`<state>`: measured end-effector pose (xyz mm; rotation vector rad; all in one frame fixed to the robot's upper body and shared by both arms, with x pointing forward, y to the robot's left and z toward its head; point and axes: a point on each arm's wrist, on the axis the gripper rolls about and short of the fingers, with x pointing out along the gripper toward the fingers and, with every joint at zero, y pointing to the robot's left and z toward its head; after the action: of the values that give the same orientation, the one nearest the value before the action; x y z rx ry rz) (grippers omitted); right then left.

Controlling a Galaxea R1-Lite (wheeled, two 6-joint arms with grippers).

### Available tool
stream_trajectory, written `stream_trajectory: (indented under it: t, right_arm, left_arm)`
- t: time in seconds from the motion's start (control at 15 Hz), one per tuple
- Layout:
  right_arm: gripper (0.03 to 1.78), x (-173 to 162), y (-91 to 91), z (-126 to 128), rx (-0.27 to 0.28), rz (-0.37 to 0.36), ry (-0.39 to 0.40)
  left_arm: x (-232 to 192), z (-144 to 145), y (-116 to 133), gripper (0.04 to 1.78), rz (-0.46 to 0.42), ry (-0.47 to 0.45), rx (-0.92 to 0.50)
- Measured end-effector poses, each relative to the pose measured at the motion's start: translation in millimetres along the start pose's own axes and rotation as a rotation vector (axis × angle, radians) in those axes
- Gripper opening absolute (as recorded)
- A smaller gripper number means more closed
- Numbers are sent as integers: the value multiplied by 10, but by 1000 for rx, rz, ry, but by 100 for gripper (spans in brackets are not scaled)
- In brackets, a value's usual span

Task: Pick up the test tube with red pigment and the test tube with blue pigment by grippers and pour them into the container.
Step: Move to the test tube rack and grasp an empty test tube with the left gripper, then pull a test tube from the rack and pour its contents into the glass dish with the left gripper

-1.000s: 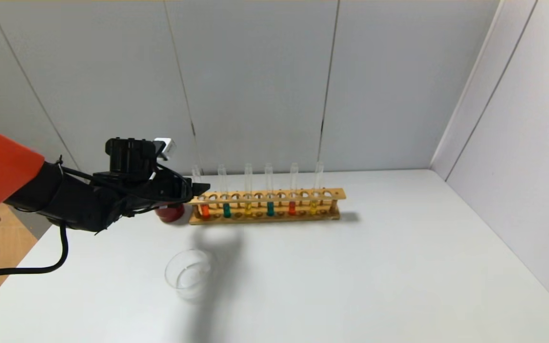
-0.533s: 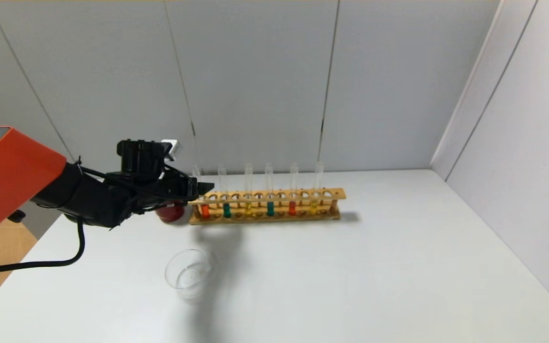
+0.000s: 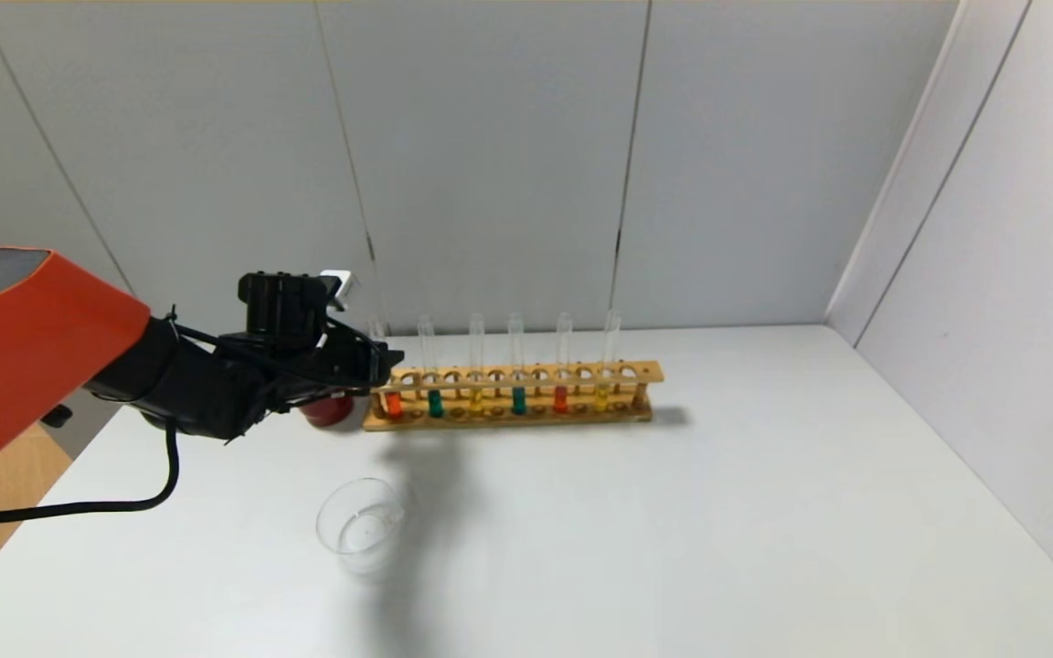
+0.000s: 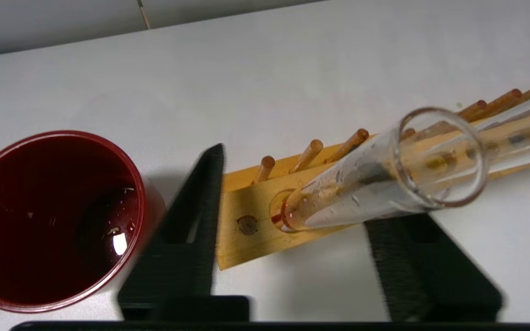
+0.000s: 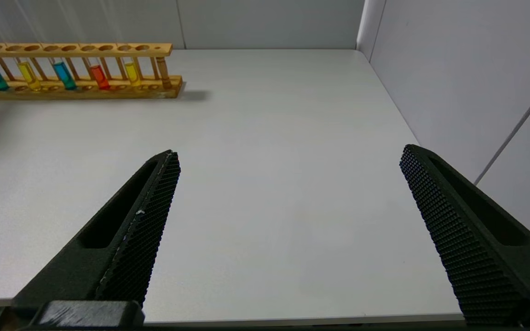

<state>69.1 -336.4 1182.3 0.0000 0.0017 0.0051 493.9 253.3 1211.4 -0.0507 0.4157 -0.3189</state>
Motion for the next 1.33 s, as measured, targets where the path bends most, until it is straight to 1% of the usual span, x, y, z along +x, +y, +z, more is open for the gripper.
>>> stream_trajectory:
  t: [0.07, 0.13, 0.2, 0.27, 0.47, 0.53, 0.67, 0.87, 1.07, 1.2, 1.33]
  right_arm:
    - [175, 0, 0, 0, 0, 0, 0]
    - [175, 0, 0, 0, 0, 0, 0]
    - [175, 0, 0, 0, 0, 0, 0]
    - [175, 0, 0, 0, 0, 0, 0]
    - [175, 0, 0, 0, 0, 0, 0]
    - [175, 0, 0, 0, 0, 1, 0]
    - [175, 0, 0, 0, 0, 0, 0]
    - [175, 0, 0, 0, 0, 0, 0]
    - [175, 0, 0, 0, 0, 0, 0]
    - [175, 0, 0, 0, 0, 0, 0]
    - [175, 0, 0, 0, 0, 0, 0]
  left_arm:
    - [5, -7, -7, 62, -2, -2, 1]
    - [10, -13, -10, 48, -3, -2, 2]
    - [13, -18, -13, 36, -2, 0, 2]
    - [20, -15, -8, 32, 6, -4, 4]
    - [27, -9, -4, 32, 15, -24, 11]
    - [25, 6, -5, 32, 15, -45, 15]
    - [-1, 83, -13, 32, 12, -115, 26]
    - [-113, 282, -40, 32, 4, -238, 44]
    - [-307, 517, -84, 32, -7, -316, 59]
    - [-456, 661, -114, 32, -4, -358, 68]
    - [-632, 766, -143, 32, 3, -369, 96]
